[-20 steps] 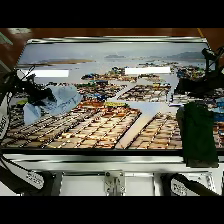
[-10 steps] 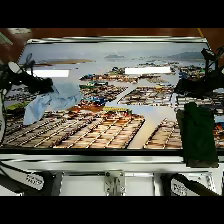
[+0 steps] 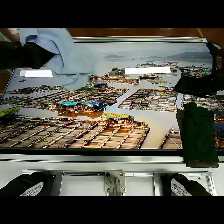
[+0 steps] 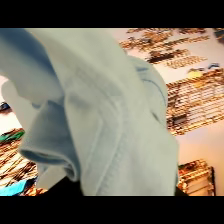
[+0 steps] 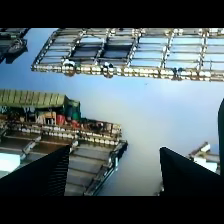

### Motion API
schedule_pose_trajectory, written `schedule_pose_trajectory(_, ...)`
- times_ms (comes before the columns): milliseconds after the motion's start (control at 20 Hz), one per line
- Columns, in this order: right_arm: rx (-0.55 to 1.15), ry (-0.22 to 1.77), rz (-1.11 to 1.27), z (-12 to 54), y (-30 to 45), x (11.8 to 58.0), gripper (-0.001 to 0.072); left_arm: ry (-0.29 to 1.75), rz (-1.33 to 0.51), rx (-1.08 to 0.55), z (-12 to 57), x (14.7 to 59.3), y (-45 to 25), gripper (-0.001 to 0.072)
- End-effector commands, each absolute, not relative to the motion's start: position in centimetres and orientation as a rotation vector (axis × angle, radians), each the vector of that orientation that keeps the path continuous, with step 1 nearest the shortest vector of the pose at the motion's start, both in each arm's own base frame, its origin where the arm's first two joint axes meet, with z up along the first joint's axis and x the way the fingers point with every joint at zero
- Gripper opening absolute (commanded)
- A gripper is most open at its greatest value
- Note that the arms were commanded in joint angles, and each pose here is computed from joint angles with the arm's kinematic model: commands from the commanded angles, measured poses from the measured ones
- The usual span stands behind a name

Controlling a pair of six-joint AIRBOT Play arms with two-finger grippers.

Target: Fold the shirts.

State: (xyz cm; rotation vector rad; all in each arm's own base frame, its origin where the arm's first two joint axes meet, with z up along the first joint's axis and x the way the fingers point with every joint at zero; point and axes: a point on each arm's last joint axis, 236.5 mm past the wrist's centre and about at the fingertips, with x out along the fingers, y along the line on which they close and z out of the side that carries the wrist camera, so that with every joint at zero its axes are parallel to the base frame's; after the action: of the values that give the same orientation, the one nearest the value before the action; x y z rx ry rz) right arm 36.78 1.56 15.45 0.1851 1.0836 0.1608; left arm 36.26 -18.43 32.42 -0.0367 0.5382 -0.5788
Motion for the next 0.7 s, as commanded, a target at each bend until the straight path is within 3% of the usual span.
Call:
schedule_pose_trajectory(0,0.11,1.017,0.152,18.5,1.1,34.3,0.0657,0.508,-0.743,-0.038,33.6,31.4,-24.1,0.0038)
schedule_pose_trajectory(250,0.067,1.178,0.135,17.3,0.4,29.4,0.0657,0.764,-0.794,-0.055,18.8,32.5,-31.9,0.0039)
schedule_pose_trajectory(400,0.093,1.265,0.149,14.4,0.8,28.5,0.0657,0.994,-0.795,-0.082,6.8,29.6,-36.6,0.0039)
schedule_pose_trajectory(550,0.156,1.324,0.165,9.4,1.7,28.4,0.0658,1.163,-0.811,-0.097,0.3,26.8,-39.5,0.004)
schedule_pose_trajectory(600,0.193,1.322,0.166,7.8,2.2,28.8,0.0658,1.203,-0.807,-0.131,-0.5,26.6,-40.0,0.006)
schedule_pose_trajectory(650,0.231,1.31,0.17,6.3,2.7,29.2,0.0658,1.231,-0.798,-0.159,-0.8,26.7,-39.9,0.0246)
